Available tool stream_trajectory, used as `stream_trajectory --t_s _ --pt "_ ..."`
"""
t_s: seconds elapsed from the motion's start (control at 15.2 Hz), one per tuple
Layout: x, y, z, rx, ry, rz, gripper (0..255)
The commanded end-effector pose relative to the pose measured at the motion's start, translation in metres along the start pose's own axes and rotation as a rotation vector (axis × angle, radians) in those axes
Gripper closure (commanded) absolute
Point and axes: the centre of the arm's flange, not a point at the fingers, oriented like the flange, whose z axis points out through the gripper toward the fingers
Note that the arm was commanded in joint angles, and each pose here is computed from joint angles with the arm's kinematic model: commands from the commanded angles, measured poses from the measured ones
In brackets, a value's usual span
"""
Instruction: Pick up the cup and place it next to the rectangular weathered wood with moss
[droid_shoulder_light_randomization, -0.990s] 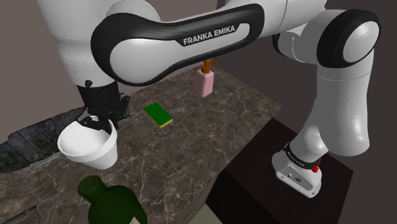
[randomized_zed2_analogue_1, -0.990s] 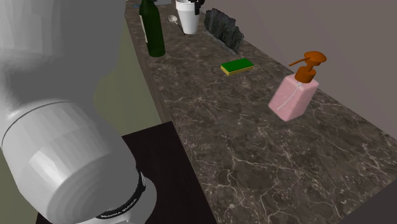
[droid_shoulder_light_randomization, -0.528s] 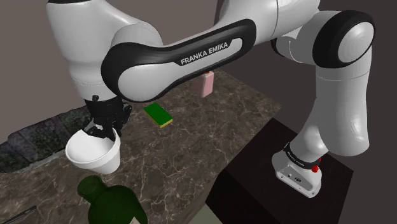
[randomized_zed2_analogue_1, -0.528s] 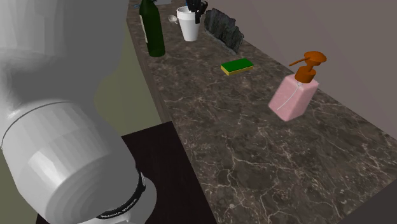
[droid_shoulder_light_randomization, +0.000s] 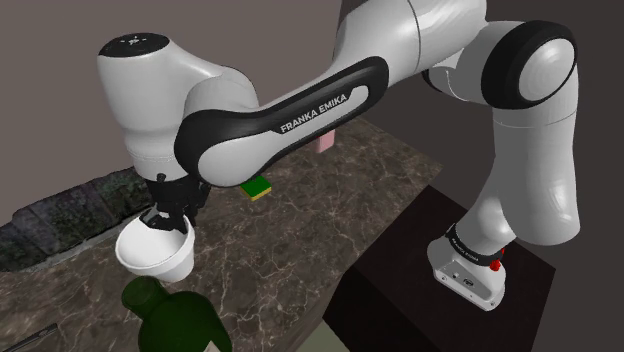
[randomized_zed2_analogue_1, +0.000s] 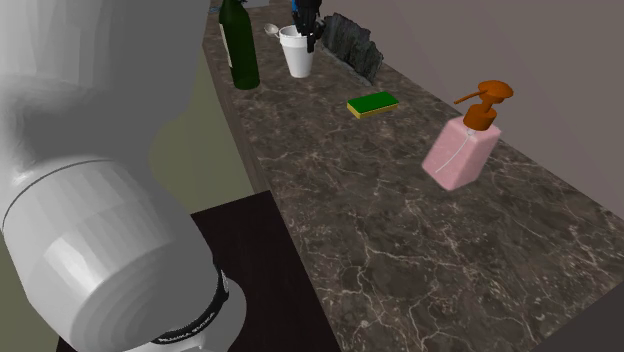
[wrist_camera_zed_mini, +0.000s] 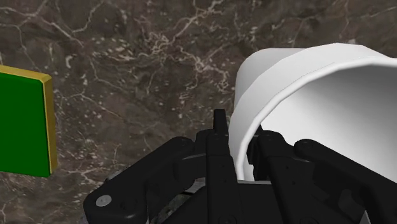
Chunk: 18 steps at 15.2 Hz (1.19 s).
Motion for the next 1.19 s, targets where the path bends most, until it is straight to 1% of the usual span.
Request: stream_trajectory --t_s 0.0,0.4,0.46,0.79,1.06,1.12 --pt "-0.001 0.000 0.005 0.001 0.001 0.000 255" --pt "-0.001 0.000 0.005 0.001 0.001 0.000 255" --pt "-0.001 0.000 0.005 0.001 0.001 0.000 0" --pt "-0.001 0.000 0.005 0.001 0.001 0.000 0" --pt "-0.001 0.000 -0.045 0.001 0.001 0.000 0" --pt "-0.001 0.000 -0.045 0.001 0.001 0.000 0"
